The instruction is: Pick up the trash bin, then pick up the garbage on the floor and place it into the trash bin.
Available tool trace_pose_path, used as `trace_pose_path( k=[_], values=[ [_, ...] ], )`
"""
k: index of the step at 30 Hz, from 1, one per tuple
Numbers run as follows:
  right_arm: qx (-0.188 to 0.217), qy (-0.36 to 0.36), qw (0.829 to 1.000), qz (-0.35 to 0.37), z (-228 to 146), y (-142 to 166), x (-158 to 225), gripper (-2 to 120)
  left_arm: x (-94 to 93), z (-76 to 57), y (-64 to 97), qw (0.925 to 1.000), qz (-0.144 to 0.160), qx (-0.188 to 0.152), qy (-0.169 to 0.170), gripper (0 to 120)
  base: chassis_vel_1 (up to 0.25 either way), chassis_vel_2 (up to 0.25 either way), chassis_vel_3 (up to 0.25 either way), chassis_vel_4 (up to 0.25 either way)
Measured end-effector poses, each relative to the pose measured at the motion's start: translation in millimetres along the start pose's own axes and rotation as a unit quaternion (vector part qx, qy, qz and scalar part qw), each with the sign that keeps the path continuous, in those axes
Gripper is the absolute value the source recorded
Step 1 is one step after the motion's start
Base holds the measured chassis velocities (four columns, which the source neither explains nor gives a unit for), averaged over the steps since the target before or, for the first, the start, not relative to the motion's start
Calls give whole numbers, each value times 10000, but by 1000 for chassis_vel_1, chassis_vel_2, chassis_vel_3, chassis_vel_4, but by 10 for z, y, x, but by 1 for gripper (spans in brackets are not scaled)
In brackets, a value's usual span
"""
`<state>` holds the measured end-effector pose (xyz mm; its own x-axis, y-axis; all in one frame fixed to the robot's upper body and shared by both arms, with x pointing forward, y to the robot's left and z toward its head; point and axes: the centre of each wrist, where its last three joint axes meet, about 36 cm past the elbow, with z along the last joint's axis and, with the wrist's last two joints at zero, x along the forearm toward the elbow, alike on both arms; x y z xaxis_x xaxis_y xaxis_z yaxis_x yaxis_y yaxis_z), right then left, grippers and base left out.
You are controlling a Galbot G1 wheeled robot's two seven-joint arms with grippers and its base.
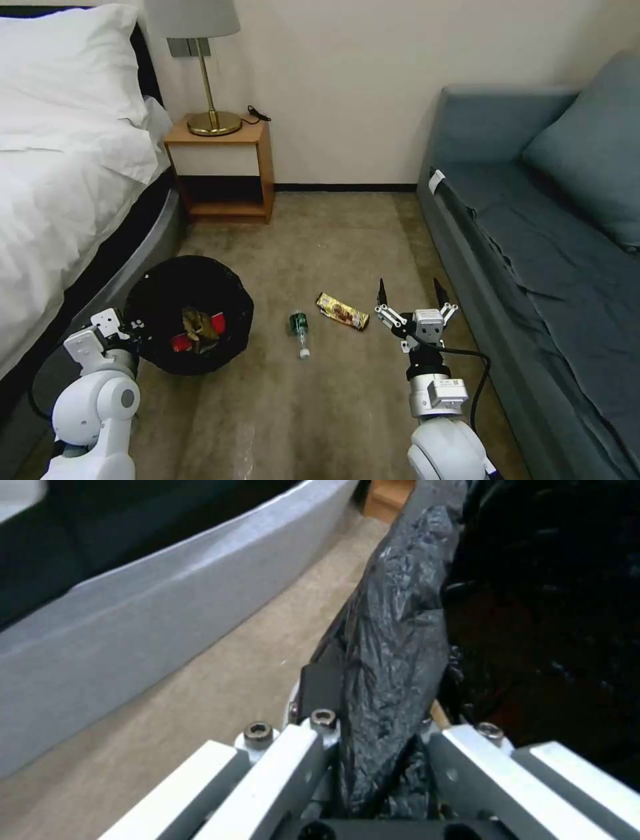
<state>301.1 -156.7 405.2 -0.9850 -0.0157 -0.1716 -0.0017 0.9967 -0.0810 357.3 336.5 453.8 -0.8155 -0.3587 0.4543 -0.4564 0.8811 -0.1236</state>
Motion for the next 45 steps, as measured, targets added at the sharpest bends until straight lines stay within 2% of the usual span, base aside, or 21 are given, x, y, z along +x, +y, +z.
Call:
trace_pose_path(
  k=[13, 20, 23, 27, 30, 32, 35, 36, 41, 42, 45],
  values=[
    [0, -36, 10000, -69, 73, 19, -46, 100, -4, -1, 6, 10000, -9, -13, 3, 3, -202, 196, 196, -203],
    [-13, -60, 9996, -272, 127, 15, -108, 100, -4, -6, 15, 10000, -14, -22, 0, 3, -41, 52, 53, -34],
    [-94, 44, 9989, -468, 141, 3, -165, 100, -9, -4, 21, 10000, -20, -30, 5, 3, 8, -10, -17, 6],
    [-226, 612, 9947, -799, 148, 19, -320, 100, -19, 10, 29, 10000, -34, -38, 30, 3, 0, 0, 0, 0],
    [-513, 1766, 9771, -1072, 171, 155, -457, 100, -17, 29, 33, 10000, -60, -57, 48, 3, 0, 0, 0, 0],
    [-530, 1977, 9724, -1120, 193, 199, -479, 100, -17, 34, 35, 9999, -69, -59, 53, 3, 0, 0, 0, 0],
    [-576, 2876, 9485, -1196, 278, 425, -540, 100, -30, 57, 41, 9999, -111, -64, 79, 3, 0, 0, 0, 0],
    [-576, 2876, 9485, -1196, 278, 425, -540, 100, -30, 57, 41, 9999, -111, -64, 79, 3, 0, 0, 0, 0],
    [-626, 3933, 9068, -1381, 394, 794, -548, 100, -58, 94, 34, 9998, -167, -58, 119, 3, 0, 0, 0, 0],
    [-626, 3933, 9068, -1381, 394, 794, -548, 100, -58, 94, 34, 9998, -167, -58, 119, 3, 0, 0, 0, 0],
    [-460, 4286, 8898, -1498, 542, 999, -551, 100, -75, 104, 29, 9997, -186, -62, 131, 3, 0, 0, 0, 0]
  ],
)
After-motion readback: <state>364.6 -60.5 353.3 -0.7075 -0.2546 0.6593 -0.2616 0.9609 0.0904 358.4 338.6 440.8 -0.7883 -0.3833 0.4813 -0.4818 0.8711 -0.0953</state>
